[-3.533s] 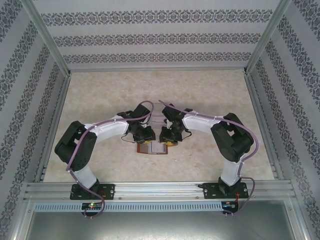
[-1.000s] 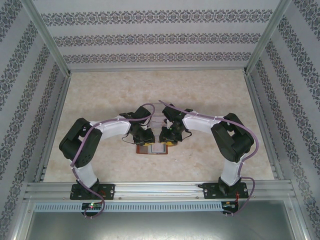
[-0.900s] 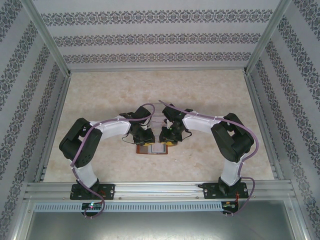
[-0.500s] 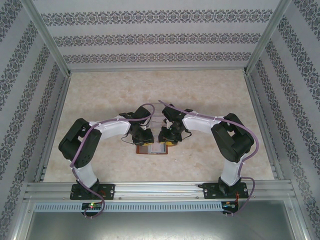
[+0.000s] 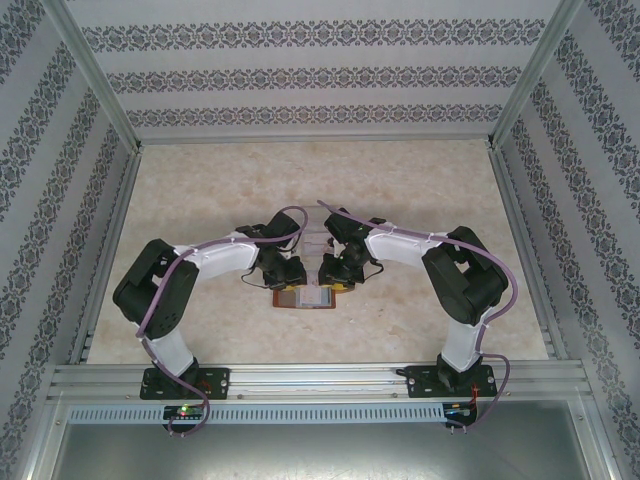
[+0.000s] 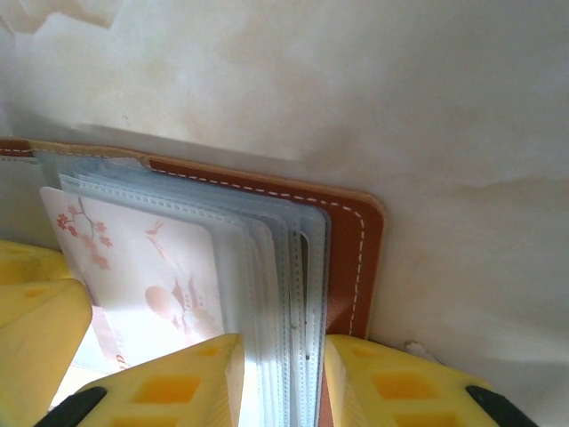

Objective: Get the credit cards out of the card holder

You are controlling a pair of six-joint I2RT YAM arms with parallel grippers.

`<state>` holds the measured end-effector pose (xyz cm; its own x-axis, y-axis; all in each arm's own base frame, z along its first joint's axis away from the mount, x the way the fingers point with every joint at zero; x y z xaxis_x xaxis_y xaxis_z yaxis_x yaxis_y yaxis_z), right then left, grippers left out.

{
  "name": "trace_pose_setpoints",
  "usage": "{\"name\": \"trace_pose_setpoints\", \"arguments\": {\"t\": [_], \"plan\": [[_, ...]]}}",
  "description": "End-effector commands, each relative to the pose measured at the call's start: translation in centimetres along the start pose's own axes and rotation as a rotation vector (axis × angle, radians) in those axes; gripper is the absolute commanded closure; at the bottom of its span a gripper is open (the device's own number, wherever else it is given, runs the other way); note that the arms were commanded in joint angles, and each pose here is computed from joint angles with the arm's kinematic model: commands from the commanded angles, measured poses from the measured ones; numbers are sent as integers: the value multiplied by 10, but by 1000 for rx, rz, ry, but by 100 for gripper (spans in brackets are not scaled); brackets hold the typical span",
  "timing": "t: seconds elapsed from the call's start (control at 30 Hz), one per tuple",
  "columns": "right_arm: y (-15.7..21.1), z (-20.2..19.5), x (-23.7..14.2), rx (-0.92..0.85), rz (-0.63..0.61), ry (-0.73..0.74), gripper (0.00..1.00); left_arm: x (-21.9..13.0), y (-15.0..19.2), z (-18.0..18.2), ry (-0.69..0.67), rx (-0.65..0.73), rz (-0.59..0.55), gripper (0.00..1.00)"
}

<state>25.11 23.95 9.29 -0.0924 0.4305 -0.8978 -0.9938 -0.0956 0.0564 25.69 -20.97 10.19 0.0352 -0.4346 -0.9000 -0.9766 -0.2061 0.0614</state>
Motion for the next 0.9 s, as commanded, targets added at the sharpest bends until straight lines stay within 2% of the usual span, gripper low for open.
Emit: {"name": "trace_pose_setpoints", "arguments": {"t": [0.0,0.3,0.63,0.87], "plan": [[7,-16,7,32,27,75,68,-5,-4,3,71,-45,-17,73],[6,-16,7,31,28,73,68,4,-4,12,179,-97,5,77],[7,-17,7,33,30,74,69,-14,-6,8,210,-87,-40,79],[7,-16,7,30,32,72,68,-4,-7,7,224,-85,1,79]]}}
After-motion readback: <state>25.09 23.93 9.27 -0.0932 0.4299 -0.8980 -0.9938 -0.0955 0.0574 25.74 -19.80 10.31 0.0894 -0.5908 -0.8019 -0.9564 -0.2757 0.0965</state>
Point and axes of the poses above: each hand's point on the last joint's axis, 136 mm out from that joint toward the fingers, its own x axis out along the fingers, its own z axis along the line the jaws close on, y = z × x, the point moved 8 cm from there along -x, back along the fingers, and after that the axes turned 5 degrees about -x, right-handed, at the moved point
